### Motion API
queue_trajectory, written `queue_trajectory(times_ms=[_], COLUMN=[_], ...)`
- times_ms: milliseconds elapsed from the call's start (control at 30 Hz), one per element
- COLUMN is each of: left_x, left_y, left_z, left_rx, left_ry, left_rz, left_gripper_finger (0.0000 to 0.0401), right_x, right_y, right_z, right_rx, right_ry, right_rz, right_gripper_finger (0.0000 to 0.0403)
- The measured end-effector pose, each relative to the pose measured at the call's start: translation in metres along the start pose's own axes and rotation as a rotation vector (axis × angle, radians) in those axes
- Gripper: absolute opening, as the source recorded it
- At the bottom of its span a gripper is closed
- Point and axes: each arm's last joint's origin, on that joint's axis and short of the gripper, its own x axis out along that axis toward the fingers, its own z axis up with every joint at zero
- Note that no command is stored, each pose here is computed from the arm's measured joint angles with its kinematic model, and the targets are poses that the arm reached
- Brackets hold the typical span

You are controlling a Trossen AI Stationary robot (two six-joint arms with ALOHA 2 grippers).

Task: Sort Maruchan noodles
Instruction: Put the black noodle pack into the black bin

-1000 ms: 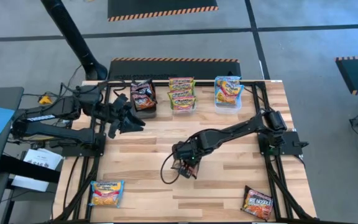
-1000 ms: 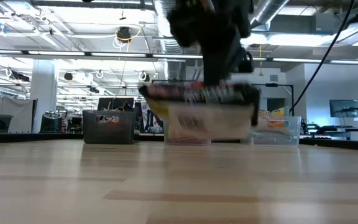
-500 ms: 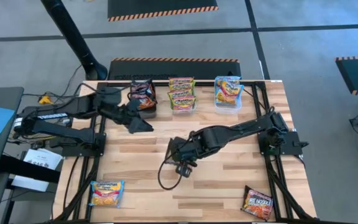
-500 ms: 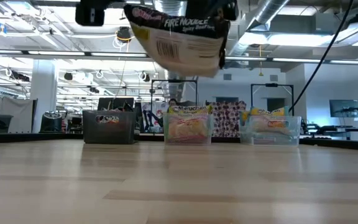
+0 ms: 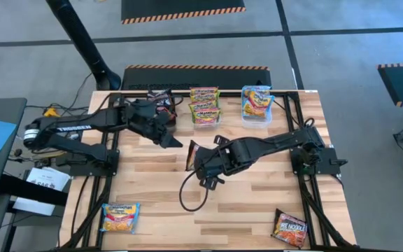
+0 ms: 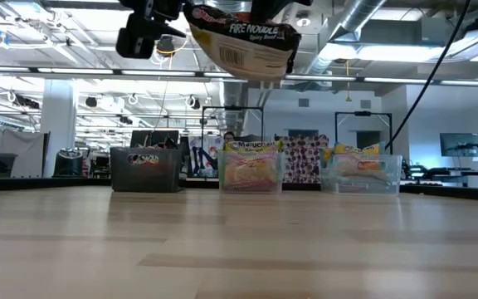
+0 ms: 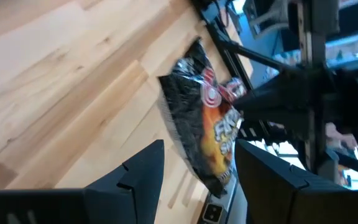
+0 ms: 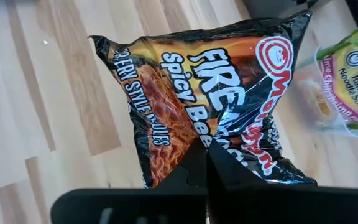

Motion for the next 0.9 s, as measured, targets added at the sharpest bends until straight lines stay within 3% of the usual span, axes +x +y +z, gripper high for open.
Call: queue_trajectory(times_ms=[600,900], left_x=[0.038,0.048], left_y=[0.011,0.008], left_z=[0.004,0.009], left_rx=[0.009,0.041], left_ry=[0.088,0.078], left_rz=[-0.004,-0.085], left_gripper_finger=[0.0182,0.0182], right_x=[0.000,-0.001], right_y=[0.000,0.000], right_z=[0.003,0.003], right_rx=[-0.047,-0.045], right_ry=[-0.046,-0.052], right_rz=[-0.034,-0.027], right_gripper_finger=[0.0005,0.0006])
